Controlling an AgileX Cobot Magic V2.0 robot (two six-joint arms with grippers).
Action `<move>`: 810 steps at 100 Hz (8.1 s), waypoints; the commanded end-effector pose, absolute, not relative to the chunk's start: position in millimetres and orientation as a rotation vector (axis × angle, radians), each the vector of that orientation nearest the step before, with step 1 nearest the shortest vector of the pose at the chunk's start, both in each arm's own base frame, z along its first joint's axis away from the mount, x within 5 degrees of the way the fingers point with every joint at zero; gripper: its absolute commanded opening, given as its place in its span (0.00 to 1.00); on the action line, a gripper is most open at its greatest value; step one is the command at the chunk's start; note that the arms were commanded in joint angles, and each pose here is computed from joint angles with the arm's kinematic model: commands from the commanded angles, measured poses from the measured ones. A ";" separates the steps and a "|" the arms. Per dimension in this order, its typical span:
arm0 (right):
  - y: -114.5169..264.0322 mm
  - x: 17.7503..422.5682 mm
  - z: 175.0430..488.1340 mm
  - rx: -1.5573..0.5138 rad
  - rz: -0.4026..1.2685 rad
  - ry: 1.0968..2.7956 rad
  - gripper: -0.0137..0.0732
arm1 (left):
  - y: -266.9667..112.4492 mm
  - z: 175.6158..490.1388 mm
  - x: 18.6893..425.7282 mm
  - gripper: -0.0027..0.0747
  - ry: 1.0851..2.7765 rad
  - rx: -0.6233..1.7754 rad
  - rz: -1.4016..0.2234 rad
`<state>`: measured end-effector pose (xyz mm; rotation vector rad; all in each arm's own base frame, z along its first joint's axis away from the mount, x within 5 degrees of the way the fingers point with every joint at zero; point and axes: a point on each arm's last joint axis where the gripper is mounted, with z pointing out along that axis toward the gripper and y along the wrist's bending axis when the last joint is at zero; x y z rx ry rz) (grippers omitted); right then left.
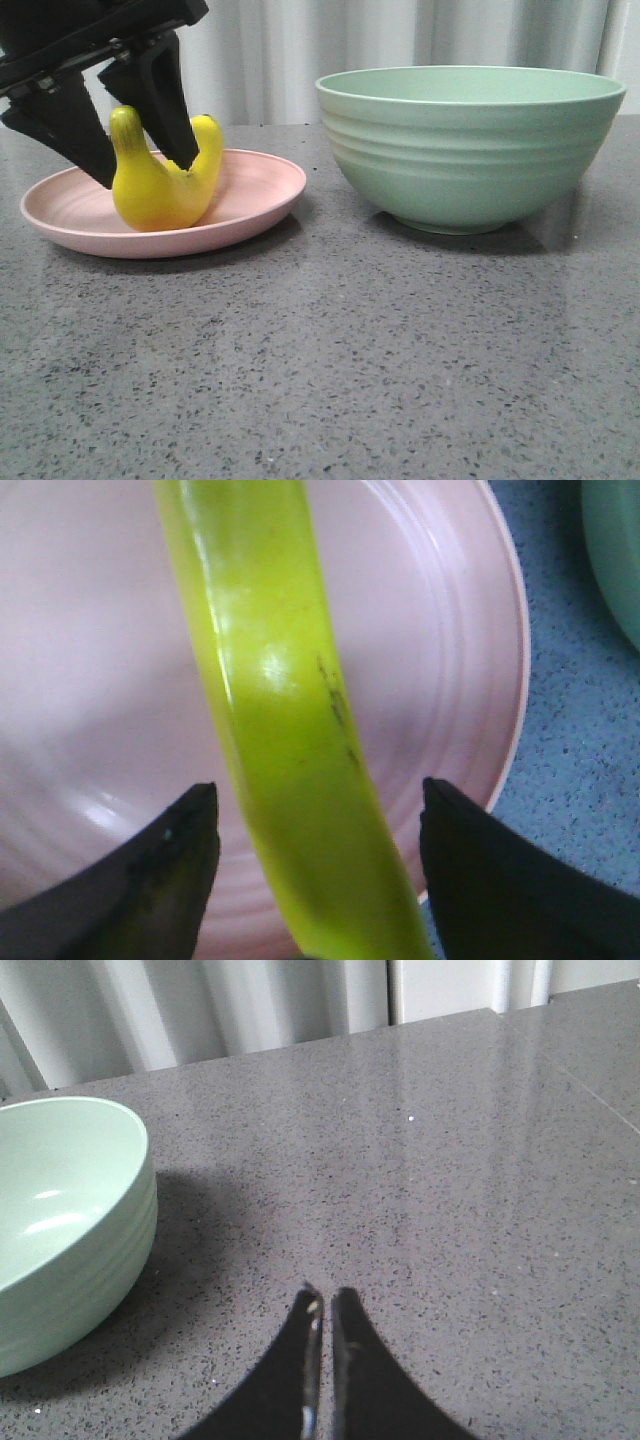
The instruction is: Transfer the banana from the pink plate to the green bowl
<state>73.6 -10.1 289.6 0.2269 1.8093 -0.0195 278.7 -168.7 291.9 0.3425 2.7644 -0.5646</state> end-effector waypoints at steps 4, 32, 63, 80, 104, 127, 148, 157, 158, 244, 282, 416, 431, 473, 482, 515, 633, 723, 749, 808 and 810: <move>-11.3 76.1 307.5 0.203 -0.044 1.706 0.07 | -171.2 314.7 275.5 0.54 2.684 0.322 -0.623; -11.3 76.2 308.1 0.202 -0.045 1.699 0.07 | -175.8 302.8 280.1 0.54 2.740 0.302 -0.641; -11.3 76.2 308.1 0.202 -0.045 1.699 0.07 | -177.0 296.1 282.2 0.39 2.770 0.305 -0.631; -11.3 76.3 308.6 0.202 -0.045 1.694 0.07 | -177.3 296.2 282.1 0.06 2.771 0.303 -0.636; -9.7 76.6 309.1 0.181 -0.031 1.690 0.07 | -176.7 302.0 282.1 0.01 2.771 0.324 -0.622; -3.5 73.3 322.3 0.068 -0.014 1.738 0.07 | -174.7 335.6 286.3 0.01 2.726 0.403 -0.553; 3.9 81.2 349.3 -0.081 0.005 1.875 0.16 | -165.7 378.9 281.6 0.01 2.628 0.512 -0.454; 10.5 89.9 363.0 -0.194 0.023 1.940 0.29 | -162.2 399.9 274.4 0.01 2.567 0.580 -0.450; 11.5 90.1 366.3 -0.213 0.025 1.936 0.30 | -161.9 401.9 273.8 0.01 2.564 0.587 -0.449; 112.9 218.4 457.1 -0.727 0.256 2.014 0.48 | -227.5 426.2 200.8 0.01 2.334 1.171 -0.604; 108.2 254.5 451.1 -0.292 0.408 2.120 0.58 | -230.8 426.8 197.0 0.01 2.334 1.177 -0.641; 112.1 273.1 411.6 0.166 0.840 2.138 0.18 | -244.5 415.5 220.4 0.01 2.349 0.986 -0.632; 113.0 276.3 408.6 0.170 0.838 2.145 0.18 | -244.6 415.4 219.5 0.01 2.355 0.988 -0.641; 113.3 281.1 407.8 0.179 0.834 2.121 0.54 | -247.6 416.3 215.0 0.01 2.372 0.989 -0.722; 113.0 282.8 408.1 0.182 0.828 2.107 0.54 | -248.4 416.7 214.1 0.01 2.374 0.987 -0.743; 113.7 282.5 405.3 0.177 0.827 2.135 0.29 | -248.8 417.6 215.8 0.01 2.356 0.976 -0.737; 46.1 316.5 404.7 0.238 0.434 1.965 0.08 | -221.3 473.6 191.0 0.68 2.147 0.954 -0.746; 47.1 321.8 397.6 0.106 0.291 1.992 0.49 | -221.6 474.0 191.1 0.64 2.150 0.939 -0.756; 35.1 275.7 431.2 0.028 0.156 1.958 0.31 | -221.5 473.9 191.0 0.04 2.151 0.940 -0.755; 14.6 138.6 382.5 -0.016 0.113 1.782 0.07 | -163.6 502.5 151.4 0.01 1.875 0.809 -0.643; 13.9 132.8 379.9 -0.017 0.116 1.766 0.07 | -159.5 502.5 147.6 0.01 1.858 0.799 -0.645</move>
